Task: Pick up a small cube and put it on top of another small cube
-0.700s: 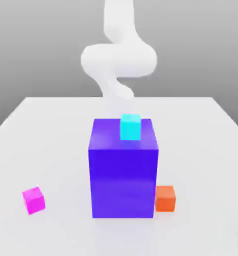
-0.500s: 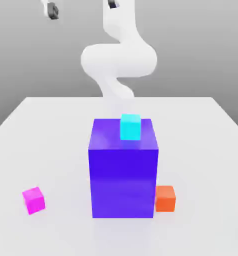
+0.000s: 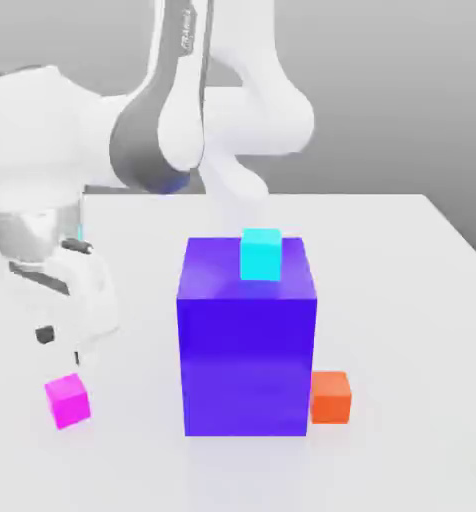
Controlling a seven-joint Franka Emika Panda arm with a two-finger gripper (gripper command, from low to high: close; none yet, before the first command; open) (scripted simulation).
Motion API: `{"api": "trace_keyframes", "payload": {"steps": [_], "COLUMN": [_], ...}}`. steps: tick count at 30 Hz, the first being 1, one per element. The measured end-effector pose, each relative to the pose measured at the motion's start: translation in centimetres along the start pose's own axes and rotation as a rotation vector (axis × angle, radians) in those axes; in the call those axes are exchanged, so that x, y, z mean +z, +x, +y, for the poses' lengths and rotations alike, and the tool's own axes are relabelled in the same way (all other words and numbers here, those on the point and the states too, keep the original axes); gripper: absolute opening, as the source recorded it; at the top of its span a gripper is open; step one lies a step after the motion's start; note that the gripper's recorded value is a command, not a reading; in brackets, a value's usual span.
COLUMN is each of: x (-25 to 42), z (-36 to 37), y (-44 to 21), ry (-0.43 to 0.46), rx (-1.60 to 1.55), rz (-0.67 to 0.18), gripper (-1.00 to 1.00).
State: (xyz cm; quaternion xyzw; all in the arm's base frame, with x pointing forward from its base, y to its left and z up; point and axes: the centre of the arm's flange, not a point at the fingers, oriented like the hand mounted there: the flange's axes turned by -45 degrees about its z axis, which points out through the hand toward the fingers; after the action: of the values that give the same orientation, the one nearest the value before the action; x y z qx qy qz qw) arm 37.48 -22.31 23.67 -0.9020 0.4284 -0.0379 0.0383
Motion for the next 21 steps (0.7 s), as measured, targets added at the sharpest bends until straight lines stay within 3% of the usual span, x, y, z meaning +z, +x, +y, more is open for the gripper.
{"api": "trace_keyframes", "payload": {"steps": [4, 12, 13, 21], "x": [4.2, 9.9, 10.4, 9.8], "z": [4.1, 5.1, 5.2, 5.1], "y": [-1.0, -1.3, -1.4, -1.3], "ry": [-0.094, -0.106, -0.105, -0.105], "rx": [0.094, 0.103, 0.104, 0.101], "rz": [-0.024, -0.026, -0.028, -0.025], "gripper": [0.0, 0.0, -1.0, -1.0]}}
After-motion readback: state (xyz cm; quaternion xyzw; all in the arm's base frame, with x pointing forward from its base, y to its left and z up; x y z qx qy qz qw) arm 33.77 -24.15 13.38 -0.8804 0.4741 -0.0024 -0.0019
